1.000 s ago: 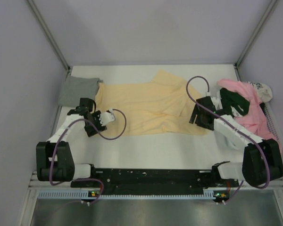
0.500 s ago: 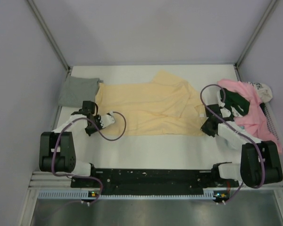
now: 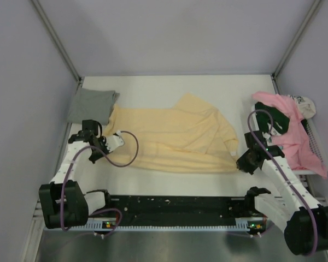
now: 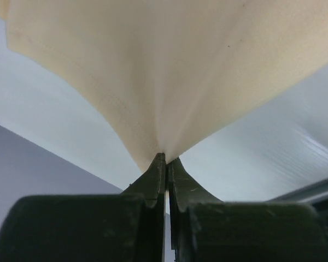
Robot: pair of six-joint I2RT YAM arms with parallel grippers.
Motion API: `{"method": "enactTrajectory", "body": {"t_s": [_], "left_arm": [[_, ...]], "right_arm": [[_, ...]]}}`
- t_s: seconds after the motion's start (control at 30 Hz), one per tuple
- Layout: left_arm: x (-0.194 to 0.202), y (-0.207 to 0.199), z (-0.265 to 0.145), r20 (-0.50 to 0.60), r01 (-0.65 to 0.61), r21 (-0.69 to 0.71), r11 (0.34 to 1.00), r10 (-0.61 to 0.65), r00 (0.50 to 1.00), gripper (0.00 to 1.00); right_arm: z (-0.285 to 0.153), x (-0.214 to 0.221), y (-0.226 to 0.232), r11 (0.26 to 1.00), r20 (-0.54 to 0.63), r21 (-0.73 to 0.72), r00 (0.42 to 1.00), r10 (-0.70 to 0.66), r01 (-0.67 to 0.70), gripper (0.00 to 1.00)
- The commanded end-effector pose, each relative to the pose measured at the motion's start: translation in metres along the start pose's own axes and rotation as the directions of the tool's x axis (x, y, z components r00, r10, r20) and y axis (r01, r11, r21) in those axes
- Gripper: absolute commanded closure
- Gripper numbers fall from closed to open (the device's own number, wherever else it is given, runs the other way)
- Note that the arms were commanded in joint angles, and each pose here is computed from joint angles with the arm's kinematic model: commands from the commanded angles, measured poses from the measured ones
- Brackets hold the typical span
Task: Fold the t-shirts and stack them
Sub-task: Fold the flattened tshirt in 1/3 of the way
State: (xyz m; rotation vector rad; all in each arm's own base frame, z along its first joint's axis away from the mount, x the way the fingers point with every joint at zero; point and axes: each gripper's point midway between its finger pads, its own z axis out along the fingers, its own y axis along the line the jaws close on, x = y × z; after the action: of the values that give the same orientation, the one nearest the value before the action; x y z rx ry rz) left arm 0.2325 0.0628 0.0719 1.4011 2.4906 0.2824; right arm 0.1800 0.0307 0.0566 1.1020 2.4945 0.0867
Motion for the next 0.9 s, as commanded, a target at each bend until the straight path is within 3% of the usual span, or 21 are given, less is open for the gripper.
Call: {"method": "enactTrajectory", "body": {"t_s": [0.0,0.07,0.17,0.23,0.27,0.33,0.37,0.5,0.57,0.63,0.7,0.77,0.87], "left_arm": [[0.033,-0.046,-0.007,-0.107,-0.024,0.135,0.991,0.038,0.994,1.00],[0.042,-0.054,-0.011,-0.142,-0.025,0.149,0.988,0.047,0.989,0.98],[0.052,-0.058,-0.019,-0.197,-0.008,0.158,0.987,0.040,0.980,0.79],[0.061,-0.047,-0.022,-0.268,0.039,0.093,0.995,-0.013,0.963,0.56],[0.065,-0.039,-0.026,-0.304,0.065,0.051,0.997,-0.046,0.952,0.48],[0.067,-0.027,-0.033,-0.342,0.099,-0.002,0.995,-0.094,0.935,0.45],[0.065,-0.021,-0.037,-0.341,0.111,-0.021,0.994,-0.112,0.934,0.44],[0.027,0.012,-0.061,-0.222,0.122,-0.074,0.990,-0.135,0.966,0.40],[-0.017,0.017,-0.070,-0.102,0.098,-0.055,0.994,-0.103,0.989,0.40],[-0.079,0.006,-0.077,0.082,0.043,0.019,0.999,-0.045,0.996,0.41],[-0.159,-0.021,-0.094,0.335,-0.062,0.140,0.988,0.011,0.942,0.47],[-0.220,-0.056,-0.106,0.496,-0.174,0.229,0.958,0.039,0.868,0.57],[-0.286,-0.117,-0.121,0.630,-0.379,0.265,0.886,0.138,0.764,0.59]], "right_arm": [[-0.021,0.029,-0.036,0.980,-0.138,0.185,0.986,0.099,-0.072,1.00],[-0.031,0.044,-0.042,0.977,-0.201,0.198,0.973,0.118,-0.078,1.00],[-0.043,0.055,-0.048,0.971,-0.221,0.199,0.960,0.172,-0.129,0.97],[-0.048,0.056,-0.047,0.974,-0.222,0.172,0.958,0.181,-0.144,0.84],[-0.051,0.056,-0.045,0.977,-0.221,0.151,0.958,0.182,-0.150,0.73],[-0.061,0.057,-0.043,0.978,-0.228,0.131,0.955,0.192,-0.165,0.47],[-0.068,0.053,-0.040,0.979,-0.221,0.118,0.956,0.191,-0.168,0.39],[-0.101,0.006,-0.027,0.995,-0.041,0.027,0.994,0.098,-0.097,0.33],[-0.112,-0.014,0.005,0.991,0.021,-0.136,1.000,0.020,-0.017,0.36],[-0.113,-0.012,0.047,0.943,-0.008,-0.330,0.998,-0.055,0.049,0.52],[-0.095,0.005,0.073,0.894,-0.094,-0.443,0.989,-0.116,0.063,0.70],[-0.069,0.015,0.081,0.890,-0.146,-0.452,0.978,-0.148,0.067,0.98],[-0.031,0.024,0.075,0.907,-0.178,-0.410,0.966,-0.185,0.098,1.00]]}}
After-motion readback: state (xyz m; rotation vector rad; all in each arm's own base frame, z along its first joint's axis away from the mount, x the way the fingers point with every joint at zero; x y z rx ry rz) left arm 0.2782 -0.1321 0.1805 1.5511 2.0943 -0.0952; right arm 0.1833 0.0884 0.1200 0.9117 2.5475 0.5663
